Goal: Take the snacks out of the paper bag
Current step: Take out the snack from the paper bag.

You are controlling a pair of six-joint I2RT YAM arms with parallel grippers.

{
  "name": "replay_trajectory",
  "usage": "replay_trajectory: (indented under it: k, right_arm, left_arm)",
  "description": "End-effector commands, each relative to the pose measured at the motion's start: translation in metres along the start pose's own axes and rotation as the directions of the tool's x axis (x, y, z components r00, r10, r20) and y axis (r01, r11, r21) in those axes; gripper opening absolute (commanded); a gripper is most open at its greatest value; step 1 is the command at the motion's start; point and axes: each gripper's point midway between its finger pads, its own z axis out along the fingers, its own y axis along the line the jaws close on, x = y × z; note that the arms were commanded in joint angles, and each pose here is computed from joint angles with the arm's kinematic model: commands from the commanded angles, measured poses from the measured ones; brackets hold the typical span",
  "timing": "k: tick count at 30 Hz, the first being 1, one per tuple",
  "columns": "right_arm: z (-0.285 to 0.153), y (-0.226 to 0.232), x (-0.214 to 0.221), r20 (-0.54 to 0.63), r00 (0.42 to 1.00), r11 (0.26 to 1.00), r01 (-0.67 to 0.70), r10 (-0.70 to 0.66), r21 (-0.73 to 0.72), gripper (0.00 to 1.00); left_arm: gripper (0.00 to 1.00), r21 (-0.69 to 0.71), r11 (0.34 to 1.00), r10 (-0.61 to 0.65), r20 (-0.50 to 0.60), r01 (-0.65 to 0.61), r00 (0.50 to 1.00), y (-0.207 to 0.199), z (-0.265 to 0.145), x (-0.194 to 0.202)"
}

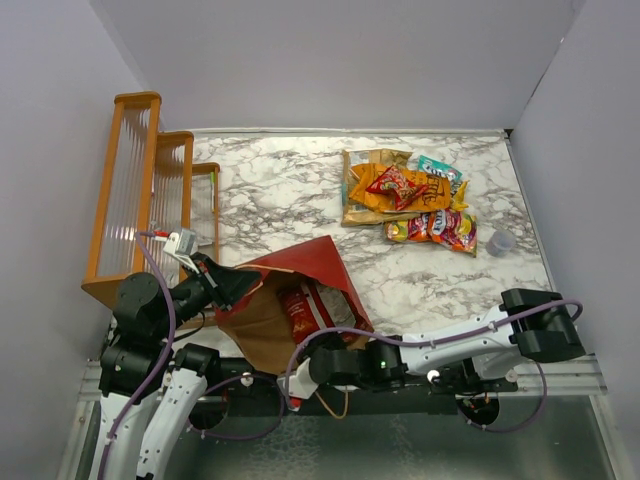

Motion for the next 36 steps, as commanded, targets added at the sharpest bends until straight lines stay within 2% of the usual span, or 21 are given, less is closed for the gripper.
replay_trajectory:
  k: [1, 5, 10, 15, 19, 29, 32, 36]
  right_arm:
    - [-0.006, -0.043, -0.024, 0.033, 0.999, 0.989, -0.027, 0.023, 0.144, 0.18]
    - [-0.019, -0.055, -0.035, 0.092, 0.995, 0.987, -0.055, 0.041, 0.153, 0.02]
    - [-0.051, -0.080, -0.065, 0.283, 0.956, 0.978, -0.124, 0.073, 0.168, 0.01]
    - [-0.100, -0.111, -0.094, 0.514, 0.852, 0.953, -0.229, 0.099, 0.197, 0.01]
    - [-0.141, -0.139, -0.111, 0.645, 0.761, 0.927, -0.292, 0.074, 0.237, 0.01]
    - [-0.232, -0.212, -0.143, 0.795, 0.604, 0.860, -0.377, -0.053, 0.344, 0.02]
    - [-0.261, -0.237, -0.148, 0.802, 0.586, 0.831, -0.386, -0.114, 0.400, 0.01]
    - [-0.297, -0.268, -0.146, 0.770, 0.601, 0.766, -0.387, -0.214, 0.514, 0.01]
  left_arm:
    - [0.00, 0.010, 1.000, 0.018, 0.009, -0.018, 1.000, -0.005, -0.002, -0.005]
    - [0.00, 0.002, 1.000, 0.018, 0.009, -0.018, 1.000, -0.005, -0.003, -0.004]
    - [0.00, -0.004, 1.000, 0.002, 0.012, -0.002, 1.000, -0.002, -0.003, -0.002]
    - [0.00, -0.014, 1.000, -0.004, 0.010, 0.004, 1.000, -0.001, -0.004, -0.002]
    - [0.00, -0.018, 1.000, -0.002, 0.011, 0.003, 1.000, -0.001, -0.005, -0.002]
    - [0.00, -0.034, 0.999, -0.012, 0.005, 0.012, 1.000, 0.004, -0.003, 0.001]
    - [0.00, -0.040, 0.999, -0.015, -0.001, 0.015, 1.000, 0.007, -0.002, 0.003]
    - [0.00, -0.045, 0.999, -0.019, 0.001, 0.019, 1.000, 0.008, -0.002, 0.003]
